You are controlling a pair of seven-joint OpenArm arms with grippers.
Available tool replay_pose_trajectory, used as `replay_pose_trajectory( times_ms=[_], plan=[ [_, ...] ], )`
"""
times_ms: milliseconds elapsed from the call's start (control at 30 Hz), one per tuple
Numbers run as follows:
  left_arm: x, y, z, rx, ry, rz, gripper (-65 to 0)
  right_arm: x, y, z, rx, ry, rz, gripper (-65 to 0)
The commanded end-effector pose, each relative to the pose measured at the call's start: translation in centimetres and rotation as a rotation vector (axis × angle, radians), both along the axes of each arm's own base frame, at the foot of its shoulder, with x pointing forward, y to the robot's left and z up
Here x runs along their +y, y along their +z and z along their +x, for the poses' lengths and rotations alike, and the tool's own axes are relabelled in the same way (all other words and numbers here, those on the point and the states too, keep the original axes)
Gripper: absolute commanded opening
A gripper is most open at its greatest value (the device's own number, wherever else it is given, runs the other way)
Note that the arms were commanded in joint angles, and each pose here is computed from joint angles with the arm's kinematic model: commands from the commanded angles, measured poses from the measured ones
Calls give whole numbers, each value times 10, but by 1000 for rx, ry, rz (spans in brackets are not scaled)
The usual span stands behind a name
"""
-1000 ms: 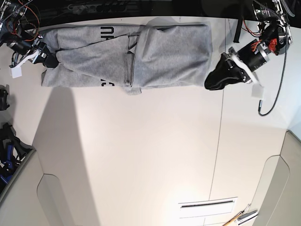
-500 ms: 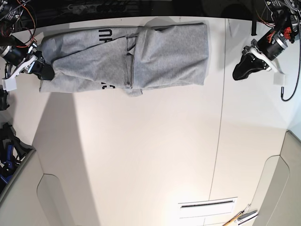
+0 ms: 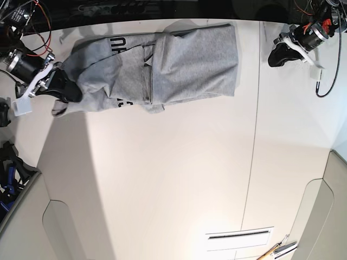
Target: Fold the T-shirt properly
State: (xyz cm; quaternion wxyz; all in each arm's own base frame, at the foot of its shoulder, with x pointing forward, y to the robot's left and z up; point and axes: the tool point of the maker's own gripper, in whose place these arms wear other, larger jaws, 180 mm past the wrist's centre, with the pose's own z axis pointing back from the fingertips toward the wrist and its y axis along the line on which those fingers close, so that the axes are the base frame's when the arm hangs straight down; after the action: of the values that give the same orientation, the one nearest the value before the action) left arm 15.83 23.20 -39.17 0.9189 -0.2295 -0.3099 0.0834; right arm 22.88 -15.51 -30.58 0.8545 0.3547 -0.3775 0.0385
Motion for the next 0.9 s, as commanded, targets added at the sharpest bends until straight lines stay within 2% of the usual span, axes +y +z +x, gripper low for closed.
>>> replay_pose_trajectory(
  times_ms=[0, 233, 500, 667, 867],
  plan=[
    [4, 7, 4, -34, -3, 13, -646, 12, 11, 4, -47, 26, 34, -650],
    [6, 7, 5, -39, 5, 27, -646, 114, 13, -7, -33, 239, 215, -650],
    [8, 2, 2, -17, -1, 55, -646, 205, 33, -33, -42, 471, 349, -650],
    [8, 2, 2, -18, -1, 55, -646, 247, 42, -41, -67, 528, 369, -650],
    [9, 0, 1, -10, -3, 65, -646, 277, 40, -41, -125, 549, 290, -650]
  ],
)
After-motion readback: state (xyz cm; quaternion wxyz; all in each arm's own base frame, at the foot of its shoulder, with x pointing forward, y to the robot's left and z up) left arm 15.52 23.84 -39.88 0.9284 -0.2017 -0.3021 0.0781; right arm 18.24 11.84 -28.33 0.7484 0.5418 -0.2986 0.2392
